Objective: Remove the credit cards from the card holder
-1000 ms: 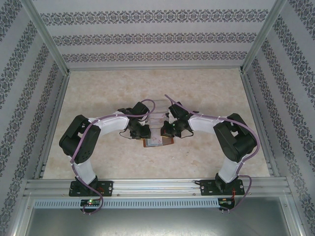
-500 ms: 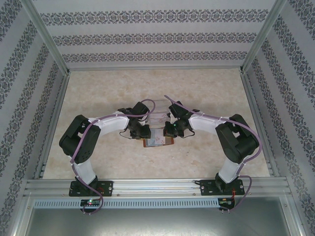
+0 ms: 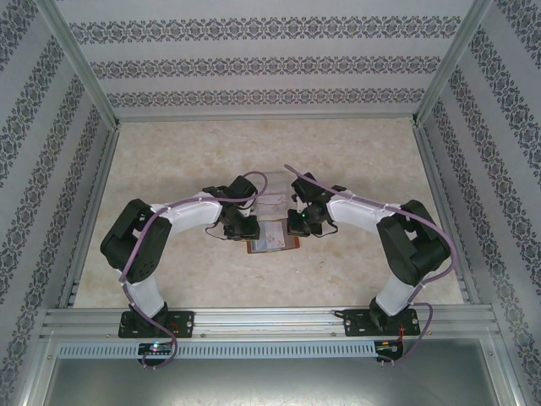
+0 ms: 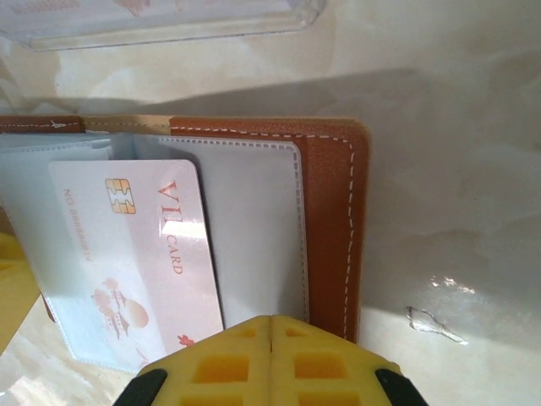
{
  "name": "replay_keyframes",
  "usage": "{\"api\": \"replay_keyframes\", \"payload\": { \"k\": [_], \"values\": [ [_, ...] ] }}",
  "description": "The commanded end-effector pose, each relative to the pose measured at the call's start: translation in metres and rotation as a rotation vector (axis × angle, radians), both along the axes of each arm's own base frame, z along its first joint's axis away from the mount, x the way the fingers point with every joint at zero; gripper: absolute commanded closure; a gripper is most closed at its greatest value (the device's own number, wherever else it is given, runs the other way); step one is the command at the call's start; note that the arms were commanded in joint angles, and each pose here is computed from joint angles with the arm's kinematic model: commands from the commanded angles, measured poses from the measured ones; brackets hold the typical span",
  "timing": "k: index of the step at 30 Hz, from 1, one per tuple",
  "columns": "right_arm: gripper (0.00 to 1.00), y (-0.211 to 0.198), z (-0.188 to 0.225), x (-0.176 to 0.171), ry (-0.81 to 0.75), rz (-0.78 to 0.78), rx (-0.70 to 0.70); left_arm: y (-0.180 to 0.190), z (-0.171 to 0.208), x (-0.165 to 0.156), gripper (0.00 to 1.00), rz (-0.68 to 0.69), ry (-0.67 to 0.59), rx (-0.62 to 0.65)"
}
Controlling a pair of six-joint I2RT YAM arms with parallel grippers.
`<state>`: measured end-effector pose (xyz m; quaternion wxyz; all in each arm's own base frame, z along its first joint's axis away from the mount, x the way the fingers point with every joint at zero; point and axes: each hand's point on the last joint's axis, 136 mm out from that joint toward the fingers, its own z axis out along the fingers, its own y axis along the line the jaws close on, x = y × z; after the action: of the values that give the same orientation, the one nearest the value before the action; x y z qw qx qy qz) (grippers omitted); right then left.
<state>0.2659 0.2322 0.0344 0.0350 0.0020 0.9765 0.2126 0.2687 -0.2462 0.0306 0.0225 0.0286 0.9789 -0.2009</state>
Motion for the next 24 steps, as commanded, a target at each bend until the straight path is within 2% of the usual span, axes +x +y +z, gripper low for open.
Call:
{"api": "replay_keyframes", "payload": {
  "k": [1,7,17,24],
  "values": [
    [0.92,0.007,0.014,0.007,-0.032,0.002,0.052,-0.004,0.013,-0.002,0.79,-0.022,-0.015,-0.006],
    [0.84,0.024,0.017,0.008,-0.012,0.009,0.140,-0.007,0.029,0.001,0.75,-0.017,-0.049,-0.031],
    [0.79,0.027,0.015,0.010,-0.009,0.007,0.146,-0.012,0.037,0.003,0.69,-0.014,-0.069,-0.037],
    [0.77,0.024,0.011,0.008,-0.003,0.000,0.130,0.000,0.041,0.007,0.68,-0.015,-0.118,0.071]
  ]
}}
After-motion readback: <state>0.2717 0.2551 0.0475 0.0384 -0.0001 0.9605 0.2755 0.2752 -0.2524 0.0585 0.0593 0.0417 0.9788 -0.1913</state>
